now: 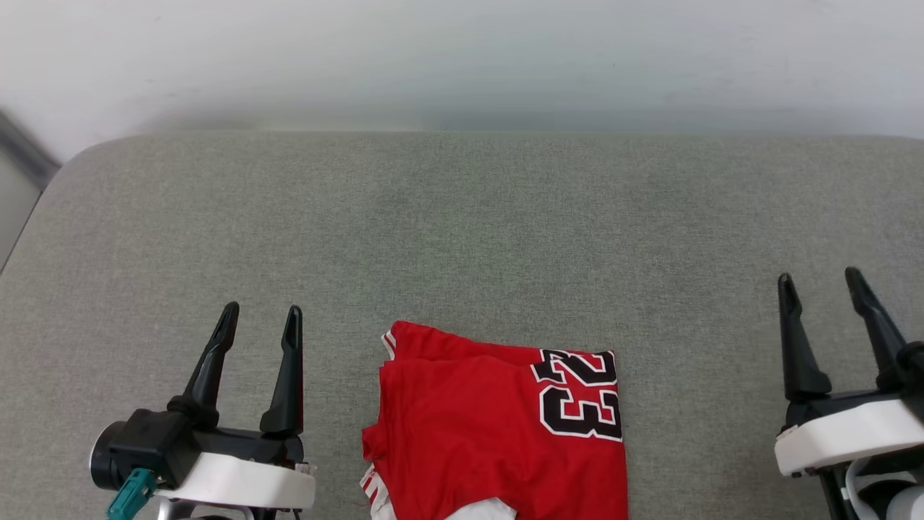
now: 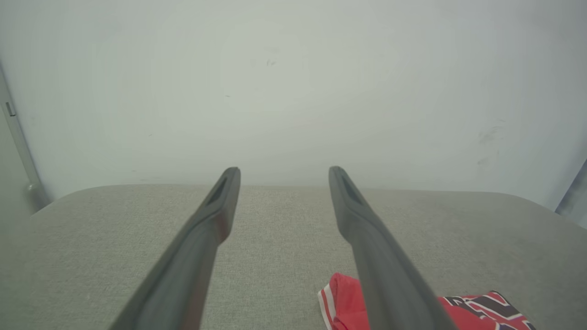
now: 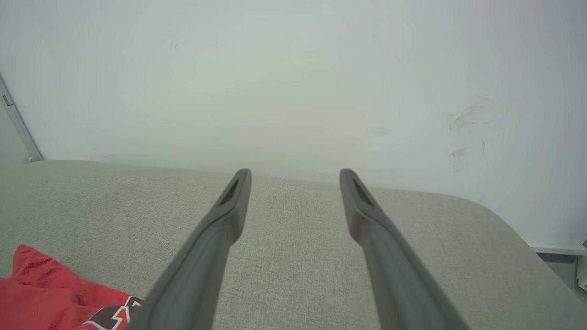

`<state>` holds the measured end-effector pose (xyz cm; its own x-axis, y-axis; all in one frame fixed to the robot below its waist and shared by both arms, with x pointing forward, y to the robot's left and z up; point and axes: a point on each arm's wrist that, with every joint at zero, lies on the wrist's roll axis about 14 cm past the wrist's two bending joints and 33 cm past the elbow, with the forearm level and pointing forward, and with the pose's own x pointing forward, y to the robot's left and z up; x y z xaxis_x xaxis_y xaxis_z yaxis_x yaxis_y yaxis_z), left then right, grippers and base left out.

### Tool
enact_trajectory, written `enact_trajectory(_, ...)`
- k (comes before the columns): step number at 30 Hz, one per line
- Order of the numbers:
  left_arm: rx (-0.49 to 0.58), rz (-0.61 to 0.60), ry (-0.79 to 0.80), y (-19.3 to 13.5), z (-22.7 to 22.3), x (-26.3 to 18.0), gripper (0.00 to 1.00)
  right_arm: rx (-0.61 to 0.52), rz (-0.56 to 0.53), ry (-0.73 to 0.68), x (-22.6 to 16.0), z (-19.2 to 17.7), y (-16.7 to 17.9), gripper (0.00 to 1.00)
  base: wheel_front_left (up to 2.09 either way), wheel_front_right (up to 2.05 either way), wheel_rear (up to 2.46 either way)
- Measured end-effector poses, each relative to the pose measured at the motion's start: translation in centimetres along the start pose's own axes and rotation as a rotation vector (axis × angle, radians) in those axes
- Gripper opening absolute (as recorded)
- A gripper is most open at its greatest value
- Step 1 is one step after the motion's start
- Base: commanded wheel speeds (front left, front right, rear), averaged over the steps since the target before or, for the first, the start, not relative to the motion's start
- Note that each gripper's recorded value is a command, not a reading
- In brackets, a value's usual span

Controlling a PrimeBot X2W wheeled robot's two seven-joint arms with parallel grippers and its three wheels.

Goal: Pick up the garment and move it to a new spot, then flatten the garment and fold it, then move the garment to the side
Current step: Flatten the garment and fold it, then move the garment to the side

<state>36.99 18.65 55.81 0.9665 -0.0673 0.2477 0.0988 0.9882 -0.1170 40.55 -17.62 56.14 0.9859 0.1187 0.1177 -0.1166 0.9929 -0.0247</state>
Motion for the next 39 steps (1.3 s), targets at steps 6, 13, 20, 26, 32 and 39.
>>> enact_trajectory(6,-0.007,-0.004,0.005,-0.3,-0.1,-0.2,1.00,0.027,0.002,0.008,-0.7,-0.6,0.8,1.00,0.00,0.00,0.00)
enact_trajectory(13,-0.003,0.003,0.008,0.0,-0.2,-0.5,1.00,0.040,0.017,0.011,-0.6,-0.7,1.6,1.00,0.00,0.00,0.00)
enact_trajectory(20,-0.003,0.012,0.013,0.2,-0.3,-0.6,1.00,0.065,0.041,0.079,-0.6,-2.0,2.4,1.00,0.00,0.00,0.00)
enact_trajectory(26,-0.002,0.011,0.035,0.2,-1.0,-0.5,1.00,0.069,0.158,0.330,-1.1,-5.2,4.5,1.00,0.00,0.00,0.00)
enact_trajectory(32,0.001,0.023,0.066,0.7,-2.1,-0.3,1.00,0.134,0.311,0.786,-4.1,-9.8,7.7,1.00,0.00,0.00,0.00)
enact_trajectory(39,0.003,0.048,0.090,1.4,-2.8,-0.5,1.00,0.167,0.356,1.007,-5.0,-12.1,10.2,1.00,0.00,0.00,0.00)
